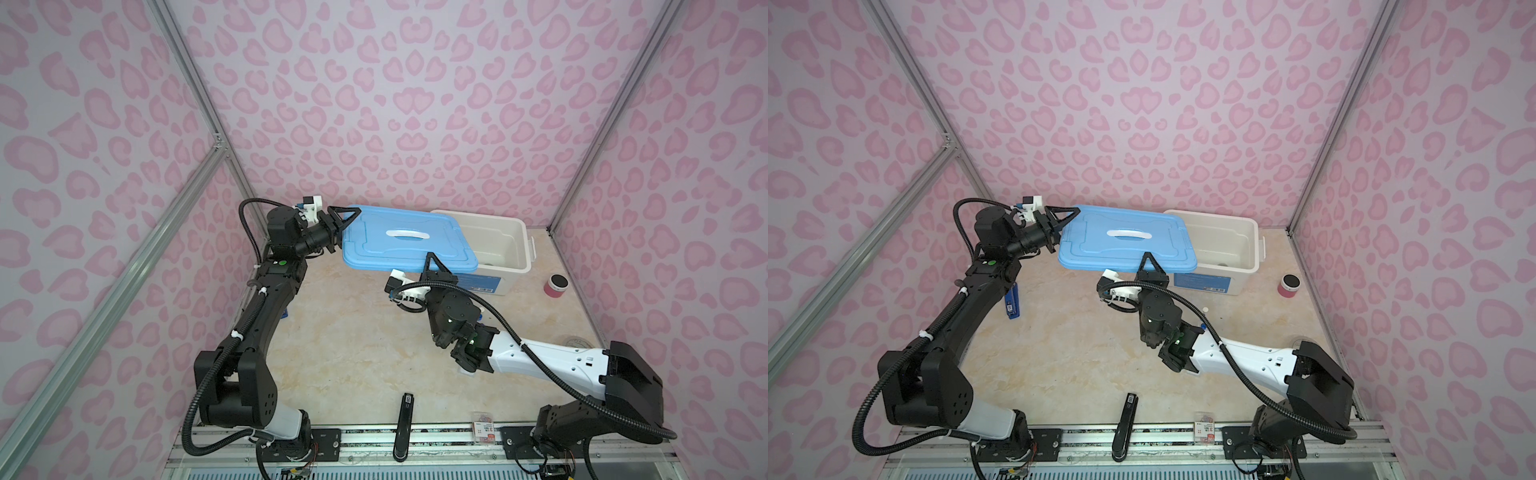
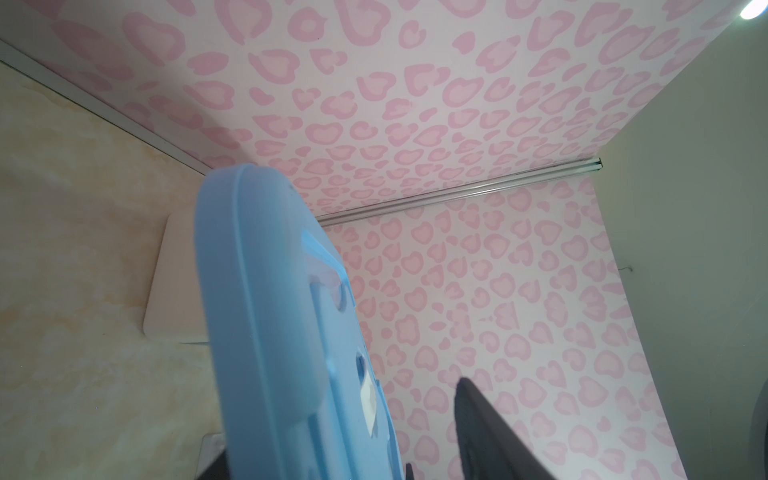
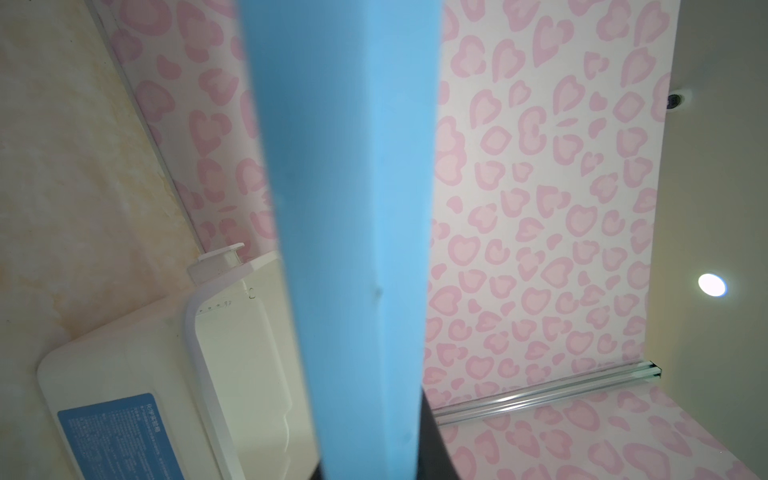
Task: Organize the chemistry lab equipment
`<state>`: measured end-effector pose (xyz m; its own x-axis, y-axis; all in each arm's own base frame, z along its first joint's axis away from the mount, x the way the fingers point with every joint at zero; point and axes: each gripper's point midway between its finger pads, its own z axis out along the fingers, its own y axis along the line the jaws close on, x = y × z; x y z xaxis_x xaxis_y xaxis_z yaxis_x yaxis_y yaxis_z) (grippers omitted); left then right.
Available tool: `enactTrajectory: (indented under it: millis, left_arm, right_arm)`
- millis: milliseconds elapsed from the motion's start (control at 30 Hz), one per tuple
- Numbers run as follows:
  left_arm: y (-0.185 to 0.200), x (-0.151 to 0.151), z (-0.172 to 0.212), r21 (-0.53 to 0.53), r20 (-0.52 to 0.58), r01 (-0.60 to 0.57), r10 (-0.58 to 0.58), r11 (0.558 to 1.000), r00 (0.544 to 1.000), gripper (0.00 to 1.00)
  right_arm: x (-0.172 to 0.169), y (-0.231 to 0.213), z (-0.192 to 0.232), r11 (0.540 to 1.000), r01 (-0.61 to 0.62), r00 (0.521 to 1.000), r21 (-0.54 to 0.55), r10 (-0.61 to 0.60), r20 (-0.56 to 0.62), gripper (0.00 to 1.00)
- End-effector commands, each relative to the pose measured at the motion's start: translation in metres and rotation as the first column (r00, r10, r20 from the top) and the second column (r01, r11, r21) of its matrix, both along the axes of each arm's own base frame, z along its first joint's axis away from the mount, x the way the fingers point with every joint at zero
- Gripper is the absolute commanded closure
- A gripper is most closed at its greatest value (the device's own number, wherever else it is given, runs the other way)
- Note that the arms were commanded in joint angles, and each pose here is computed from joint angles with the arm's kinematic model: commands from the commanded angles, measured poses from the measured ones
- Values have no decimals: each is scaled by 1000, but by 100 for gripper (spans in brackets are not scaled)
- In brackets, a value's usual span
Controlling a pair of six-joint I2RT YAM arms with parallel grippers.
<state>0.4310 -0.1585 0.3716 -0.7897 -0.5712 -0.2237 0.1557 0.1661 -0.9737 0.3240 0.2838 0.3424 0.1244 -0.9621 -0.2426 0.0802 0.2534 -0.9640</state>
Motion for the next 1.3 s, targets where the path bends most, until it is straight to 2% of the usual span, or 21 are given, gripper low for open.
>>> enactTrajectory:
  millis: [0, 267, 567, 733, 867, 1100, 1267]
  left_arm:
    - [-3, -7, 6, -15, 17, 48, -48, 999, 999, 41]
    - [-4, -15, -4, -13, -11, 58, -58, 998, 998, 54]
    - [-4, -21, -8, 0, -13, 61, -61, 998, 998, 63]
    - [-3, -20, -7, 2, -6, 61, -61, 998, 998, 71]
    - [-3, -18, -4, 3, 7, 58, -58, 998, 998, 74]
    - [-4, -15, 9, -8, 37, 57, -57, 998, 998, 82]
    - [-3, -13, 16, -30, 48, 47, -45, 998, 998, 88]
  right_arm:
    - [-5, 1, 16, 999, -26, 997, 45, 23, 72, 93]
    - [-2, -1, 13, 999, -31, 997, 36, 28, 70, 93]
    - [1, -3, 12, 1000, -19, 997, 22, 17, 74, 93]
    - [1, -3, 9, 1000, -21, 997, 8, 21, 71, 93]
    - [1, -5, 5, 1000, -18, 997, 3, 18, 71, 85]
    - [3, -4, -1, 1000, -14, 997, -16, 15, 76, 76]
    - [4, -3, -5, 1000, -17, 997, -23, 19, 72, 64]
